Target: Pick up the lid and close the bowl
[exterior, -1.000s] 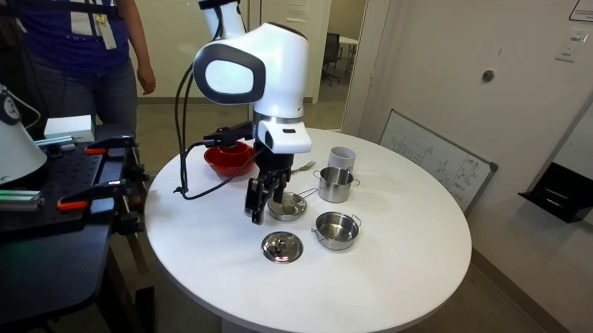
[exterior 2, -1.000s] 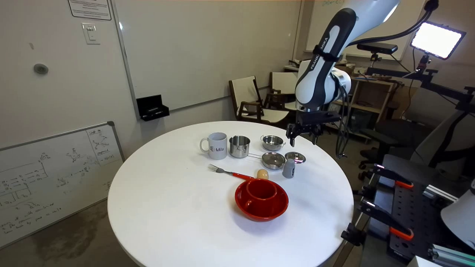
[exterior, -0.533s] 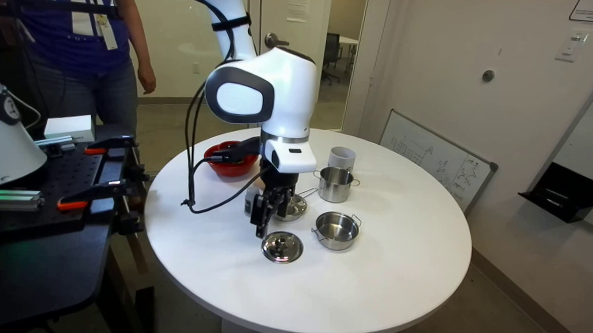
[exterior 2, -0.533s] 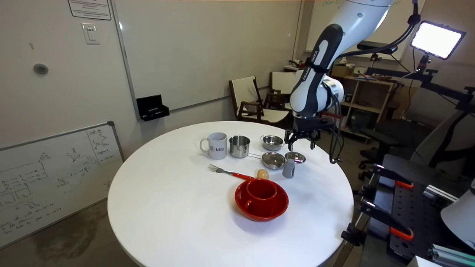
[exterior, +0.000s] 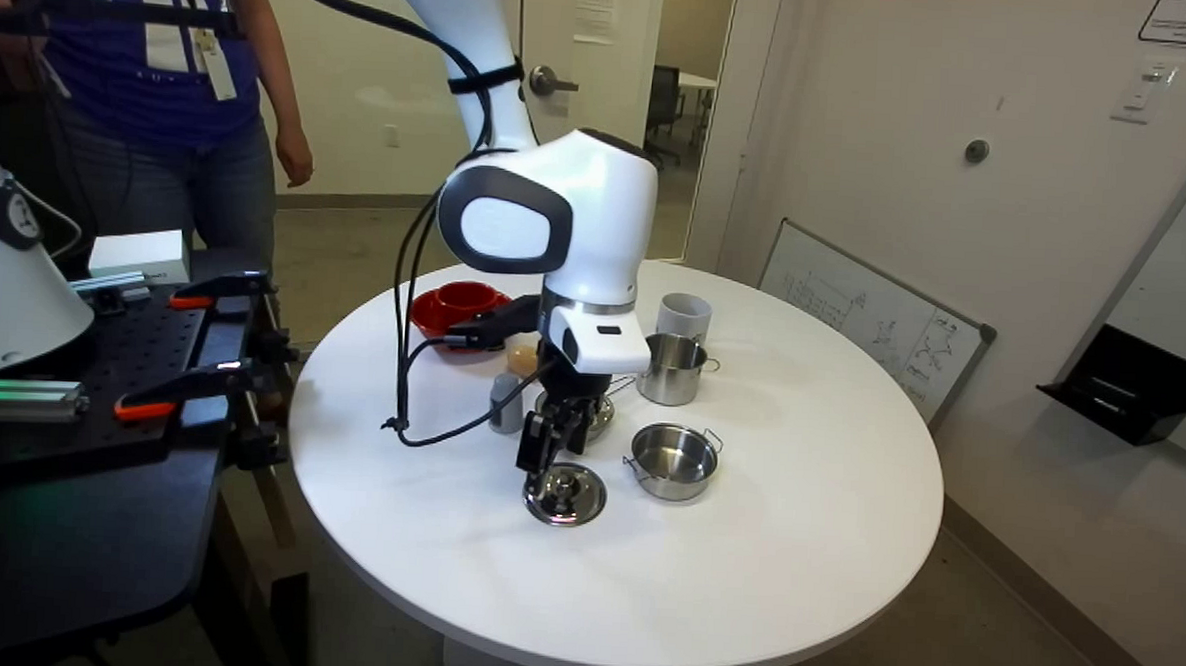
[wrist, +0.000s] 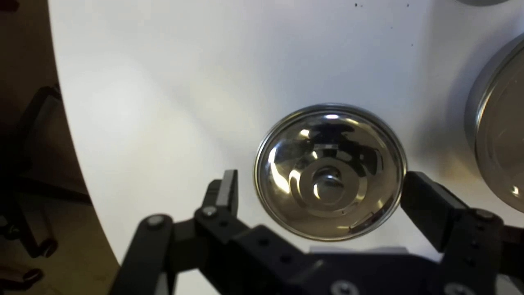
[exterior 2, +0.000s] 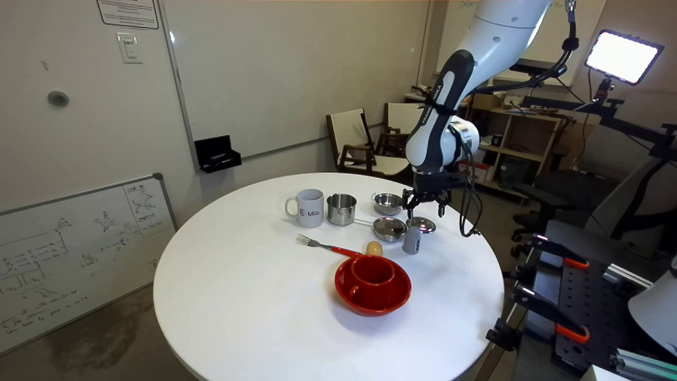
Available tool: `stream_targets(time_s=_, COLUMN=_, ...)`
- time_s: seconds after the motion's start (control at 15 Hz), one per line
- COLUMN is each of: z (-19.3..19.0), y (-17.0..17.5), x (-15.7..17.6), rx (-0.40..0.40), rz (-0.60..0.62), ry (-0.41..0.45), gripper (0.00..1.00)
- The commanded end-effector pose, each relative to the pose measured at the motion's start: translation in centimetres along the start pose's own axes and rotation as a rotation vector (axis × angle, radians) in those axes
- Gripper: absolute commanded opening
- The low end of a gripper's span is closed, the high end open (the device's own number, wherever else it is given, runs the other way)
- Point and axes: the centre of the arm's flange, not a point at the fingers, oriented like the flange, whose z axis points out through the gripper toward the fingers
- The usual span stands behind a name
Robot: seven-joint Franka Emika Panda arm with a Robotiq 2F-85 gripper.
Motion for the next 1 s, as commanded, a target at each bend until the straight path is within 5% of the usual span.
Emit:
stream_targets(time_s=0.0, z=1.19, y=-0.42, x=1.15, rx=-0.005, rz=0.030, ry=-0.022, gripper=0.83)
stream_targets(time_s=0.73, z=1.41, y=-0.30, x=1.64, rx=-0.008, rz=0.045, ry=-0.034, gripper=0.00)
stream_targets(time_s=0.93, z=1.56, y=-0.47, x=1.55, rx=-0.009, rz=0.040, ry=-0.043, gripper=0.05)
